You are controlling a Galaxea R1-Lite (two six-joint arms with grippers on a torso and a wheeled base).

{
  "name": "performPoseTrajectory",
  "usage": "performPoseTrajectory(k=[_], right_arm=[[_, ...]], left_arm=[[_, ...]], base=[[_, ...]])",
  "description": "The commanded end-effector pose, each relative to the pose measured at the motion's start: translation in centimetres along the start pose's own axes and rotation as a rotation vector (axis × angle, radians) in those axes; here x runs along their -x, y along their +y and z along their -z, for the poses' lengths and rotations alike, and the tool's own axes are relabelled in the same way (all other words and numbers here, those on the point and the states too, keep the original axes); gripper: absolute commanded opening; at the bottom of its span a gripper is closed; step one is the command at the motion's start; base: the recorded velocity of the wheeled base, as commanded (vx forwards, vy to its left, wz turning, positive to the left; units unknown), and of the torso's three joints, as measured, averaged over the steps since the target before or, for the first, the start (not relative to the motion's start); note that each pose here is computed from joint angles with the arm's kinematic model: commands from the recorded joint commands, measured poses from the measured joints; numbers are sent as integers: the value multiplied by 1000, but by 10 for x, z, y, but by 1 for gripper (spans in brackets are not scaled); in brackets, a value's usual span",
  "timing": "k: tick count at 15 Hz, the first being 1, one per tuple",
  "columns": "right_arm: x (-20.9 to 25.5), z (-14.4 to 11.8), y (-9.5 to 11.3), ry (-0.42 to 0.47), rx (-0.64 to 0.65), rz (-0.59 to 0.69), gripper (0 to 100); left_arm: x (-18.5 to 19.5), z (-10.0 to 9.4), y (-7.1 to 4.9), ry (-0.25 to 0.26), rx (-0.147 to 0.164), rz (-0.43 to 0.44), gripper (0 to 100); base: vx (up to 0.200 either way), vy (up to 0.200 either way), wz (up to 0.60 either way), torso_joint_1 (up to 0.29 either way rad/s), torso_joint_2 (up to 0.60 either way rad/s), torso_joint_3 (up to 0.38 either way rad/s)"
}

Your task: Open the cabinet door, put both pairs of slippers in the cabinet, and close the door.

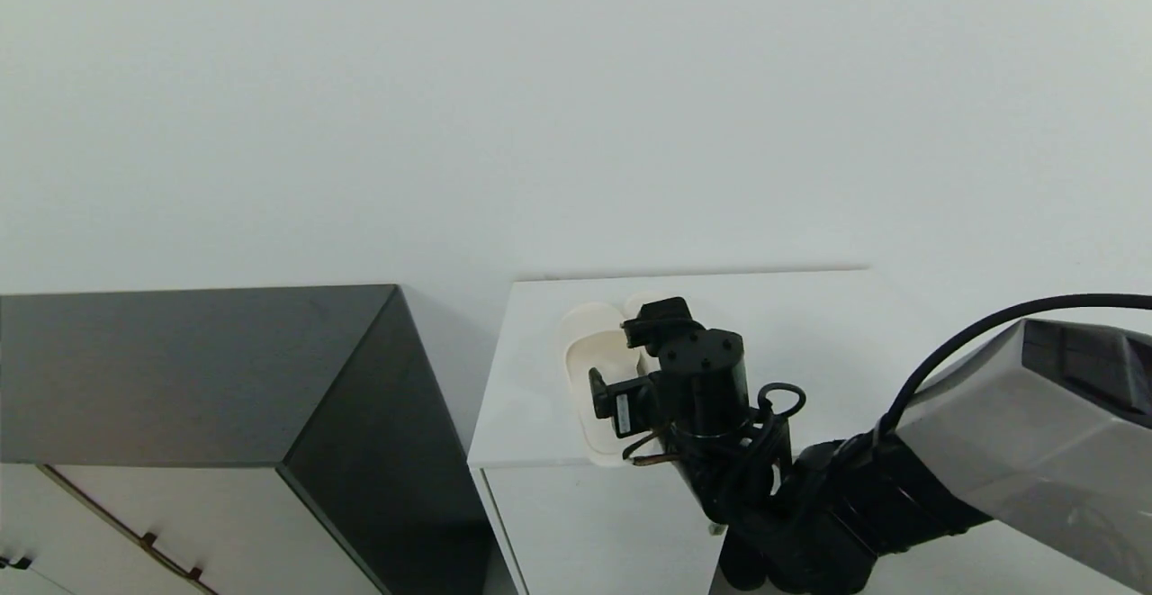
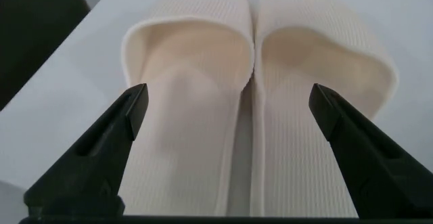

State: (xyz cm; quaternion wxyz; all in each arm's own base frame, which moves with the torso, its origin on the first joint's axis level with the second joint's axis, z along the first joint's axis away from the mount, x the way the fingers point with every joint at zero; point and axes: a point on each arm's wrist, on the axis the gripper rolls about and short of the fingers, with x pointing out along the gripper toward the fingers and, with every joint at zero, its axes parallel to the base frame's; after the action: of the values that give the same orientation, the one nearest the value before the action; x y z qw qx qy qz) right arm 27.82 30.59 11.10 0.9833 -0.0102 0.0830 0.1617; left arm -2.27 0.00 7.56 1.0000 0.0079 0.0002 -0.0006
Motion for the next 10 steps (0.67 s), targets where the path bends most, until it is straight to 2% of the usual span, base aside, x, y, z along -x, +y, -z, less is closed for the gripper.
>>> performPoseTrajectory(k=[1, 10], right_arm=[[-10, 0, -1, 5, 1, 13, 100], [-47, 6, -6, 17, -4, 59, 100]], left_arm=[[0, 0, 0, 0, -1, 0, 0], [0, 0, 0, 0, -1, 0, 0]], base=[[0, 0, 0, 0, 0, 0], [0, 0, 0, 0, 0, 0]])
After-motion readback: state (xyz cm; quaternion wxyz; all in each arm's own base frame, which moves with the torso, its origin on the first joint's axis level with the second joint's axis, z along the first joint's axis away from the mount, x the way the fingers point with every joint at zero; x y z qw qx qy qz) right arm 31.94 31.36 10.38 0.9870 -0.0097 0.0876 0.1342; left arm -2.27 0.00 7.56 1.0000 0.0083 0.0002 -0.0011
